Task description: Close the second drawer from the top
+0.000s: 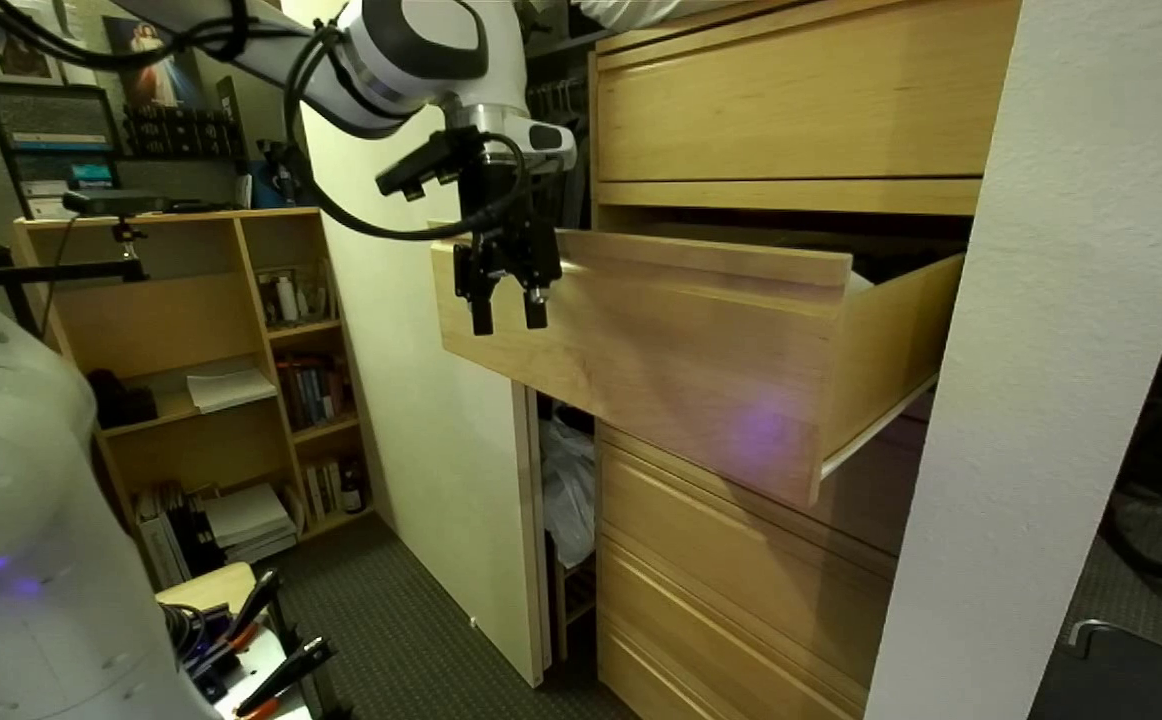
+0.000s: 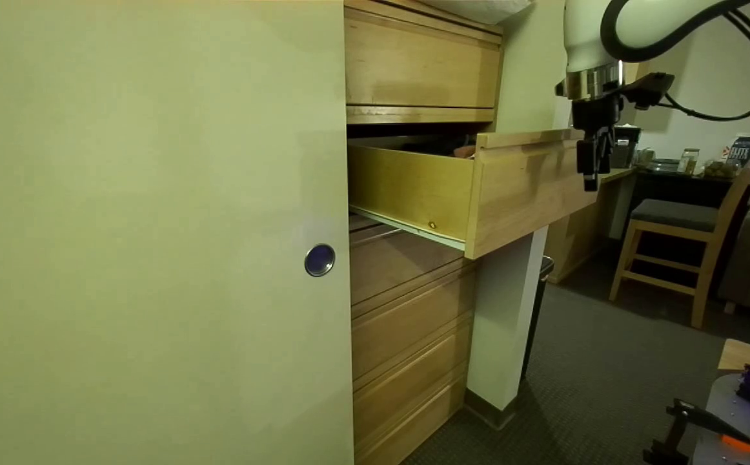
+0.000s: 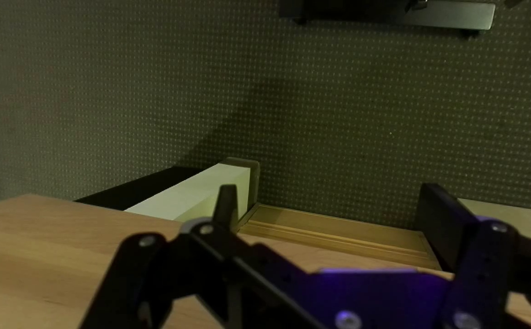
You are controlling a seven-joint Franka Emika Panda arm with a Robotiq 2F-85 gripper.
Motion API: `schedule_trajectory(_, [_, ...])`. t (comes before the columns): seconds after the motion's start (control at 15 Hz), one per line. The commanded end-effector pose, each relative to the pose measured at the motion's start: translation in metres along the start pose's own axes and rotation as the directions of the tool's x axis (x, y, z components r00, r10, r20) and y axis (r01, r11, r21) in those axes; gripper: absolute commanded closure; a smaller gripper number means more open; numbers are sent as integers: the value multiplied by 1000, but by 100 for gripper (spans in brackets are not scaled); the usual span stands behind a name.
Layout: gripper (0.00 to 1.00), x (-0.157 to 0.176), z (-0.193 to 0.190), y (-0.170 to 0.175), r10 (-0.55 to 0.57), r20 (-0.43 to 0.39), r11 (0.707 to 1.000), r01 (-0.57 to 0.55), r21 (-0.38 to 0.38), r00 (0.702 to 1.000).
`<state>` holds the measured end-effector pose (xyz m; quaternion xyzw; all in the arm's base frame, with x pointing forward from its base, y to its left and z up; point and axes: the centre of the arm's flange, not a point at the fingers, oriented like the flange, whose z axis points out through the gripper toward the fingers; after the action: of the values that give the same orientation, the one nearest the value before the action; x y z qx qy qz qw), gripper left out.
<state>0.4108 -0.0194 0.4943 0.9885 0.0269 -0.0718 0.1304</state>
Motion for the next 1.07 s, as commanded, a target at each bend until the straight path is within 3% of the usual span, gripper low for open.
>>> schedule_trajectory(0.0, [0, 0, 0, 0, 0, 0, 1000, 0, 0, 1000])
schedule_trajectory(1.0, [0, -6, 1, -2, -11, -27, 1000, 11, -8, 1000])
